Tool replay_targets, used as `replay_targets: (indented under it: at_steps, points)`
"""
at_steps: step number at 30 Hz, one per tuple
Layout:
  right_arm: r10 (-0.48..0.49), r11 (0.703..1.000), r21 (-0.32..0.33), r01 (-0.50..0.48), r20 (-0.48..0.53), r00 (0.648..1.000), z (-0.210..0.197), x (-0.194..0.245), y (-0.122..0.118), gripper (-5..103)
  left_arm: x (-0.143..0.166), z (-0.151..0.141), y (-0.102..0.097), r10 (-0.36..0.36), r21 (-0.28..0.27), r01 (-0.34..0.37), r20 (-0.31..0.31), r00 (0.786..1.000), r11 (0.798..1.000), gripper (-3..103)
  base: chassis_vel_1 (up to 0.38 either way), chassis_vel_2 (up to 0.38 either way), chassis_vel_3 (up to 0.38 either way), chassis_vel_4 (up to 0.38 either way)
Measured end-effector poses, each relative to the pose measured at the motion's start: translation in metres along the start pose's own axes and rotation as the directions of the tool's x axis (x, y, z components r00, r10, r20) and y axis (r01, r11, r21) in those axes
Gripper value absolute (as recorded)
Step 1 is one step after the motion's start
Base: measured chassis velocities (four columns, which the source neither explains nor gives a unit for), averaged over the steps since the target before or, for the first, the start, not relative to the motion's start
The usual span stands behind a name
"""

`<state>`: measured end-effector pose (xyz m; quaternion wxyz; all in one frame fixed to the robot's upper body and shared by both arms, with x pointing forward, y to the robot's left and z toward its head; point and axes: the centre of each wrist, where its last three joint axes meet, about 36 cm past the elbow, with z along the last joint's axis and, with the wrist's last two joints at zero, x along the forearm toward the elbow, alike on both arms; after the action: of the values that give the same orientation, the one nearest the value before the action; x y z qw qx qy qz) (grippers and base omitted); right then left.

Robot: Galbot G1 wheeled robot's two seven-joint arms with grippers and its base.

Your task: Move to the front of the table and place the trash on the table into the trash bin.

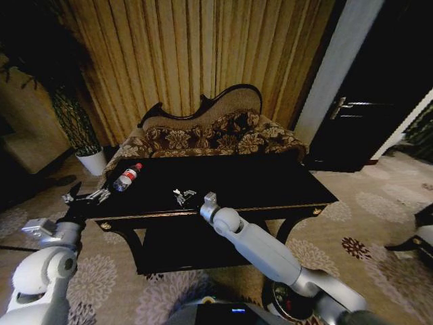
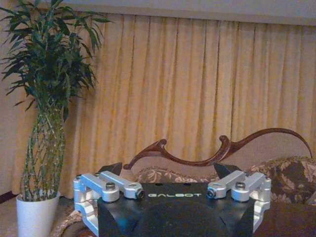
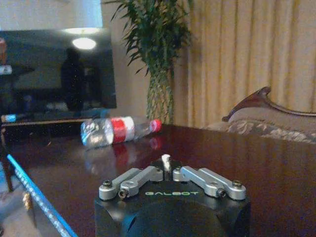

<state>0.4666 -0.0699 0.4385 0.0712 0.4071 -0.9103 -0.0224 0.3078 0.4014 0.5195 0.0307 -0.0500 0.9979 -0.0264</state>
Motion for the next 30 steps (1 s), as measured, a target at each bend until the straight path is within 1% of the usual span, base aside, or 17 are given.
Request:
replay_targets:
  at_steps: [1,3,5,7,8,10,11,14,15,17,18,19,21,22,24,27,30]
  points:
    - [0.0,1.0,0.0,0.0,0.0,1.0,0.0,0.0,0.0,8,0.0,0.0,0.0,0.0,0.0,0.0,0.0,1.0,1.0,100,0.0,0.0,0.0,0.0]
    - [0.031,1.0,-0.005,-0.031,0.024,0.999,-0.008,0.009,-0.01,2,0.0,0.001,0.0,0.001,0.003,-0.001,-0.001,1.0,1.0,100,0.0,0.0,0.0,0.0]
    - [0.052,0.999,-0.005,-0.051,0.038,0.998,-0.013,0.015,-0.016,2,-0.001,0.001,-0.001,0.003,0.004,-0.003,-0.003,1.0,1.0,100,0.0,0.0,0.0,0.0]
    - [0.094,0.996,0.0,-0.094,0.059,0.994,-0.021,0.026,-0.032,2,-0.001,0.003,-0.001,0.006,0.007,-0.006,-0.007,1.0,1.0,100,0.0,0.0,0.0,0.0]
    - [0.094,0.996,0.0,-0.094,0.059,0.994,-0.021,0.026,-0.032,2,-0.001,0.003,-0.001,0.006,0.007,-0.006,-0.007,1.0,1.0,100,0.0,0.0,0.0,0.0]
    - [0.157,0.987,0.008,-0.158,0.083,0.984,-0.035,0.043,-0.054,2,-0.002,0.003,-0.002,0.01,0.011,-0.01,-0.007,1.0,1.0,100,0.0,0.0,0.0,0.0]
    - [0.157,0.987,0.008,-0.158,0.083,0.984,-0.035,0.043,-0.054,2,-0.002,0.003,-0.002,0.01,0.011,-0.01,-0.007,1.0,1.0,100,0.0,0.0,0.0,0.0]
    - [0.264,0.964,0.011,-0.267,0.101,0.959,-0.055,0.075,-0.091,2,-0.004,0.003,0.0,0.012,0.014,-0.011,-0.004,1.0,1.0,100,0.0,0.0,0.0,0.0]
    - [0.264,0.964,0.011,-0.267,0.101,0.959,-0.055,0.075,-0.091,2,-0.004,0.003,0.0,0.012,0.014,-0.011,-0.004,1.0,1.0,100,0.0,0.0,0.0,0.0]
    - [0.313,0.949,0.012,-0.316,0.102,0.944,-0.064,0.091,-0.104,2,-0.006,0.004,0.002,0.006,0.022,-0.006,-0.003,1.0,1.0,100,0.0,0.0,0.0,0.0]
    - [0.362,0.931,0.018,-0.365,0.098,0.927,-0.069,0.107,-0.114,2,-0.008,0.005,0.003,0.001,0.028,-0.001,-0.002,1.0,1.0,100,0.0,0.0,0.0,0.0]
    - [0.362,0.931,0.018,-0.365,0.098,0.927,-0.069,0.107,-0.114,2,-0.008,0.005,0.003,0.001,0.028,-0.001,-0.002,1.0,1.0,100,0.0,0.0,0.0,0.0]
    - [0.423,0.903,0.036,-0.428,0.102,0.9,-0.069,0.127,-0.123,2,-0.009,0.003,0.006,0.001,0.035,-0.001,0.002,1.0,0.999,100,0.0,0.0,0.0,0.0]
    - [0.423,0.903,0.036,-0.428,0.102,0.9,-0.069,0.127,-0.123,2,-0.009,0.003,0.006,0.001,0.035,-0.001,0.002,1.0,0.999,100,0.0,0.0,0.0,0.0]
    - [0.471,0.877,0.053,-0.478,0.108,0.875,-0.063,0.145,-0.128,2,-0.01,0.002,0.008,-0.002,0.034,0.002,-0.001,1.0,0.999,100,0.0,0.0,0.0,0.0]
    - [0.488,0.866,0.062,-0.496,0.11,0.866,-0.059,0.151,-0.13,2,-0.009,0.003,0.009,-0.001,0.034,0.002,-0.003,1.0,0.999,100,0.0,0.0,0.0,0.0]
    - [0.537,0.833,0.088,-0.546,0.11,0.837,-0.049,0.166,-0.137,2,-0.01,0.003,0.008,0.006,0.039,-0.005,-0.009,1.0,0.999,100,0.0,0.0,0.0,0.0]
